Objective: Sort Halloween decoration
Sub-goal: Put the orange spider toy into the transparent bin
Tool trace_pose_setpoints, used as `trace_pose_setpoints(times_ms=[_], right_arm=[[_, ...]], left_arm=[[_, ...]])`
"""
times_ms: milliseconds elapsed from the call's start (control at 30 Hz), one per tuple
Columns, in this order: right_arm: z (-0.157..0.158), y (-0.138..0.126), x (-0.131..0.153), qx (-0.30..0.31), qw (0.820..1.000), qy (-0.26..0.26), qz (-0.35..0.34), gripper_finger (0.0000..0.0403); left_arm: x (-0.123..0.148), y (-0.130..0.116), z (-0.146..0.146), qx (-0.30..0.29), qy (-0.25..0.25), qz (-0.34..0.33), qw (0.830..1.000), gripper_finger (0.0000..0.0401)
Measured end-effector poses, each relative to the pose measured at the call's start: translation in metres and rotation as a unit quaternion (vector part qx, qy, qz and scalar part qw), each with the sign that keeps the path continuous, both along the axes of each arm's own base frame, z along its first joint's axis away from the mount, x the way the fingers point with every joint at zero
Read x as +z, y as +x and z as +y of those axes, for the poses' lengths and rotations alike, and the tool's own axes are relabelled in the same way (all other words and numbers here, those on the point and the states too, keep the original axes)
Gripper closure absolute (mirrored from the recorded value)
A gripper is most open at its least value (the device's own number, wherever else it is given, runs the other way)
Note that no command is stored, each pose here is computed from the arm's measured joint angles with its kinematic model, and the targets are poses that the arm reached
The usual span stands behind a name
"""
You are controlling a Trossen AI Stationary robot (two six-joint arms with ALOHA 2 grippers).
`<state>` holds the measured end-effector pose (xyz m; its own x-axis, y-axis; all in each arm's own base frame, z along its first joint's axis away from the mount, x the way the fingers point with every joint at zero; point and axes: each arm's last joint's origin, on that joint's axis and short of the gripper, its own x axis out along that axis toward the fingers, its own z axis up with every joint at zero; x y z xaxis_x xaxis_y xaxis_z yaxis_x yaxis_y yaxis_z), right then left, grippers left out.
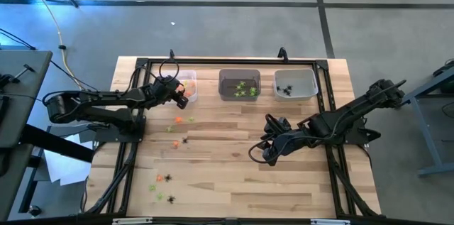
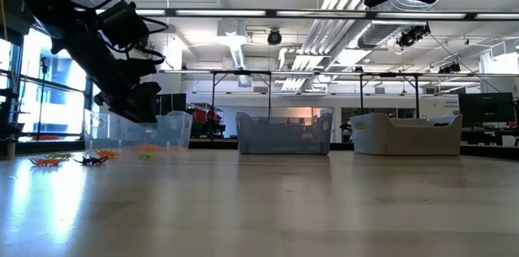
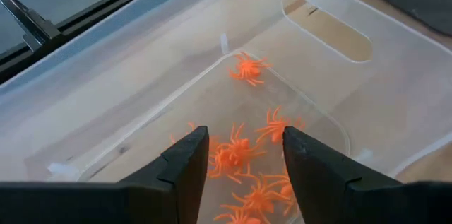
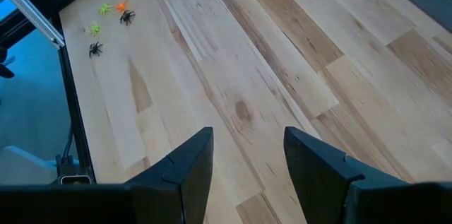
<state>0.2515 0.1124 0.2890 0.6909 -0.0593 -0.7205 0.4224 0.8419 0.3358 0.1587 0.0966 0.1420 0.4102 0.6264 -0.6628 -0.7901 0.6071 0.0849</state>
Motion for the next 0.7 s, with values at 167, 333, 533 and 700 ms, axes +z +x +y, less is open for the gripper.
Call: trace_pose_setpoints(times_ms=[167, 333, 533, 700], right_arm=[[0.000, 0.000, 0.000, 0.000, 1.000, 0.000, 0.000, 0.0231], [0.000, 0.000, 0.000, 0.000, 1.000, 0.000, 0.000, 0.0231], [0.000, 0.000, 0.000, 0.000, 1.000, 0.000, 0.000, 0.0231], [0.000, 0.000, 0.000, 0.000, 1.000, 0.000, 0.000, 0.0231]], left_arm=[[0.000, 0.001, 0.001, 0.001, 0.004, -0.004, 1.000, 0.0227], [0.003, 0.001, 0.001, 0.007, 0.007, -0.018, 1.000, 0.0230], [0.025, -0.006, -0.006, -0.017, 0.005, -0.087, 0.996, 0.0230], [0.043, -0.026, -0.025, -0.048, -0.022, -0.130, 0.990, 0.0231]])
